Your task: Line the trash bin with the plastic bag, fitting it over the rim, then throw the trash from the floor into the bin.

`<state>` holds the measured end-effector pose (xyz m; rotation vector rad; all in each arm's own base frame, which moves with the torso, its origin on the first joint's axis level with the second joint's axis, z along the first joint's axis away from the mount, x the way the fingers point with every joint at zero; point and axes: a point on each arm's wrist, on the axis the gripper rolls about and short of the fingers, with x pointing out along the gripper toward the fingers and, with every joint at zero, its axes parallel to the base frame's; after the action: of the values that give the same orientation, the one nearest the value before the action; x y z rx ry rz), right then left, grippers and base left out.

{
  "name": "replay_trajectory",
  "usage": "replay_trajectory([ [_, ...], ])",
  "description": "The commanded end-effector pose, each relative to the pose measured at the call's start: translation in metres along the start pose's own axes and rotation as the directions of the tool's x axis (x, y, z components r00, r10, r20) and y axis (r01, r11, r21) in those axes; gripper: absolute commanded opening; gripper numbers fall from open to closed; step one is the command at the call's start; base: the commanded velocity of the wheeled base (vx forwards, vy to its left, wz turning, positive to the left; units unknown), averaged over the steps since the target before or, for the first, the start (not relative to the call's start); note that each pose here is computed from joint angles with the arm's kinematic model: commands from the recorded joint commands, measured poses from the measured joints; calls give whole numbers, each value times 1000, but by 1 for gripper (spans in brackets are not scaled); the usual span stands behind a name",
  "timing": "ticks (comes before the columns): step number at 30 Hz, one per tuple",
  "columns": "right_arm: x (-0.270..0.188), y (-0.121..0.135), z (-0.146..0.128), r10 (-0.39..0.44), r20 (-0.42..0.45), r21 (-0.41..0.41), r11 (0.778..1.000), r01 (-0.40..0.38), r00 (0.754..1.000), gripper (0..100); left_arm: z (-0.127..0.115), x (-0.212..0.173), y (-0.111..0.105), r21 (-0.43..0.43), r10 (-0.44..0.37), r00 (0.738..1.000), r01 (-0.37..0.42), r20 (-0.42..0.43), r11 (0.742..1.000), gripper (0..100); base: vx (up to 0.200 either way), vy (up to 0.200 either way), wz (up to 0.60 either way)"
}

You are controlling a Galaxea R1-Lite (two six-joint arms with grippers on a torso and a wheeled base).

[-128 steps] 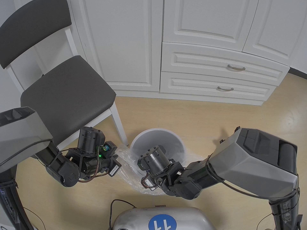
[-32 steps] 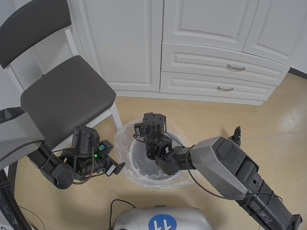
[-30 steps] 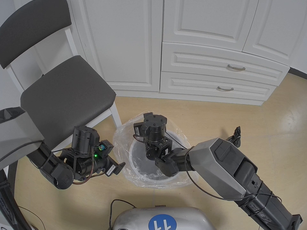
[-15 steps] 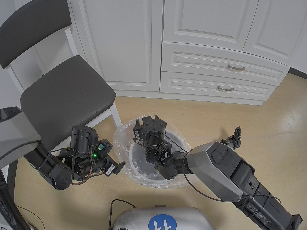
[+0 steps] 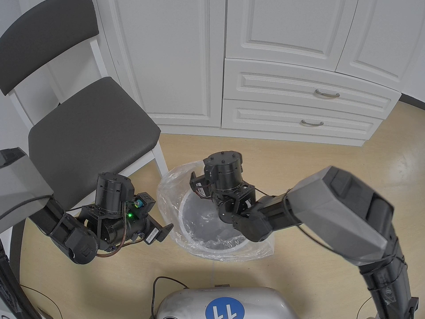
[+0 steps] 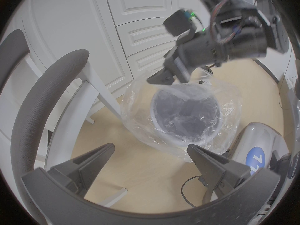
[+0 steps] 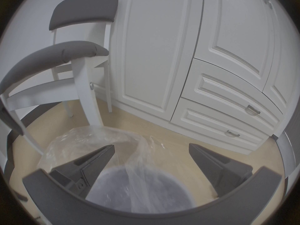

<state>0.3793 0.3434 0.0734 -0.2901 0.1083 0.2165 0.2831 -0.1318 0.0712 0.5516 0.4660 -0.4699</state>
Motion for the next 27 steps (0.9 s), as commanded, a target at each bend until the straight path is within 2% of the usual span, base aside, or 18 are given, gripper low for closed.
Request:
replay_trajectory([
  [1, -89, -63, 61, 87, -73, 9, 996, -87, 993, 100, 5, -9, -4, 9, -9, 1000, 9, 23, 1000, 100, 0, 0, 0],
  [4, -108, -77, 63, 105, -189, 26, 994, -103, 976, 100, 6, -12, -4, 6, -11, 999, 11, 31, 1000, 100, 0, 0, 0],
  [7, -122, -82, 69, 118, -296, 153, 985, -75, 948, 100, 8, -15, -1, -3, -31, 998, 32, 55, 999, 100, 0, 0, 0],
  [10, -131, -78, 75, 142, -356, 275, 960, -42, 924, 100, 9, -17, -1, -4, -58, 996, 58, 71, 998, 100, 0, 0, 0],
  [11, -131, -77, 76, 144, -357, 282, 958, -40, 923, 100, 9, -17, -1, -4, -59, 996, 60, 72, 998, 100, 0, 0, 0],
  [12, -135, -73, 73, 162, -396, 346, 938, -16, 904, 100, 8, -17, -2, -3, -62, 996, 62, 70, 998, 100, 0, 0, 0],
  [14, -134, -64, 62, 180, -434, 393, 920, 6, 883, 100, 8, -17, -3, -2, -65, 995, 65, 69, 998, 100, 0, 0, 0],
  [22, -107, -44, 12, 144, -547, 401, 910, 107, 825, 100, 7, -15, -3, -1, -64, 996, 64, 64, 998, 100, 0, 0, 0],
  [25, -104, -43, 7, 140, -551, 409, 905, 120, 822, 100, 8, -14, -3, -1, -64, 996, 64, 64, 998, 100, 0, 0, 0],
  [27, -94, -40, -5, 139, -539, 439, 888, 136, 831, 100, 8, -14, -2, -1, -62, 996, 62, 65, 998, 100, 0, 0, 0],
])
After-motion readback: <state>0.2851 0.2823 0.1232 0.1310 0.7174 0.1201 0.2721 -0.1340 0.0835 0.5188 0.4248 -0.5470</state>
